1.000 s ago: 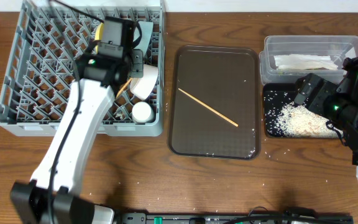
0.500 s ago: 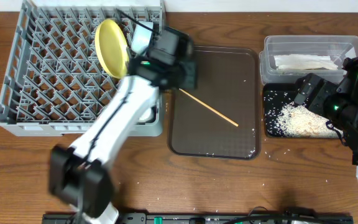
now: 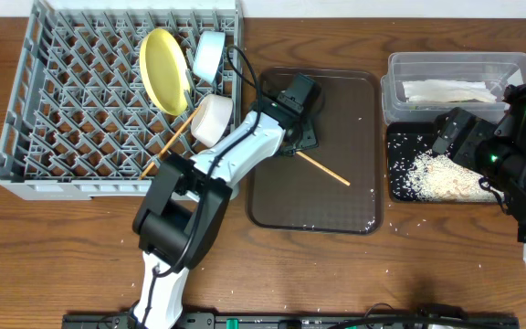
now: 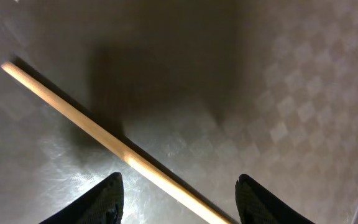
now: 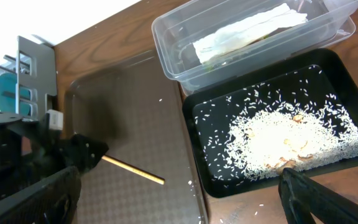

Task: Sort waste into correct bins and load items into the dishwasher

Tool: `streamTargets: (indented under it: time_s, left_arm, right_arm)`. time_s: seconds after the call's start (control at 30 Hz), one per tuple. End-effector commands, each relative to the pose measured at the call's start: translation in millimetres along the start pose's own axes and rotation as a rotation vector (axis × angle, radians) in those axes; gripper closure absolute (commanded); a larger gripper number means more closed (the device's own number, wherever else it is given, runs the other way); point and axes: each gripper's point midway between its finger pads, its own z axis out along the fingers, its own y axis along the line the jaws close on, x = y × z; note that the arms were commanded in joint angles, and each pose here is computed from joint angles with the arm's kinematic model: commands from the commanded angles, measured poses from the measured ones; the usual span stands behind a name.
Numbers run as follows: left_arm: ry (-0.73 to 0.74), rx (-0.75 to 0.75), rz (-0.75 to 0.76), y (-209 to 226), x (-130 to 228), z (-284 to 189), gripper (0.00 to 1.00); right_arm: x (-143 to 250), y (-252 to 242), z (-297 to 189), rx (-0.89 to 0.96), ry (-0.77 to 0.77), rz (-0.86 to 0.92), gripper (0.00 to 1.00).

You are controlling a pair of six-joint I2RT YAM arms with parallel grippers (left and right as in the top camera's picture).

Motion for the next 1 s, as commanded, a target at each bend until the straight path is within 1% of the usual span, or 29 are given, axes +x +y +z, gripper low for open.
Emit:
streamTargets:
  time_s: [0.0,0.07,0.13,0.23,0.27,0.37,0.43,0.5,0.67,0.97]
  left_arm:
    - [0.007,-0.034,-0.122,5,4,15,0.41]
    - [0.02,-0.052,-0.171,10,9,24,0.41]
    - [0.029,-0.065,-0.211,13,12,30,0.45]
    - [0.036,-0.077,-0.252,16,15,36,0.47]
    - [0.037,-0.079,-0.259,16,15,36,0.47]
    - [0.043,-0.087,-0.257,18,17,39,0.53]
    - [0.051,-0.095,-0.255,20,20,39,0.59]
    - [0.065,-0.115,-0.25,23,26,39,0.61]
    - [0.054,-0.174,-0.222,29,35,39,0.61]
    - [0.127,-0.249,-0.144,39,65,53,0.61]
  right_arm:
    - [-2,-1,-1,0.004,-0.005,0.011,0.01]
    - [-2,-1,-1,0.003,-0.005,0.011,0.01]
    - [-2,-1,-1,0.004,-0.005,0.011,0.01]
    - [-2,-1,-1,0.004,-0.005,0.011,0.01]
    - [-2,-1,-1,0.004,-0.005,0.011,0.01]
    - [-2,-1,-1,0.004,-0.005,0.011,0.01]
    - [-2,-1,-1,0.003,-0.005,0.011,0.01]
    - [-2,-1,-1,0.003,-0.005,0.011,0.01]
    - [-2,-1,-1,0.003,-0.005,0.011,0.01]
    - [-2,-1,-1,0.004,-0.005,0.011,0.01]
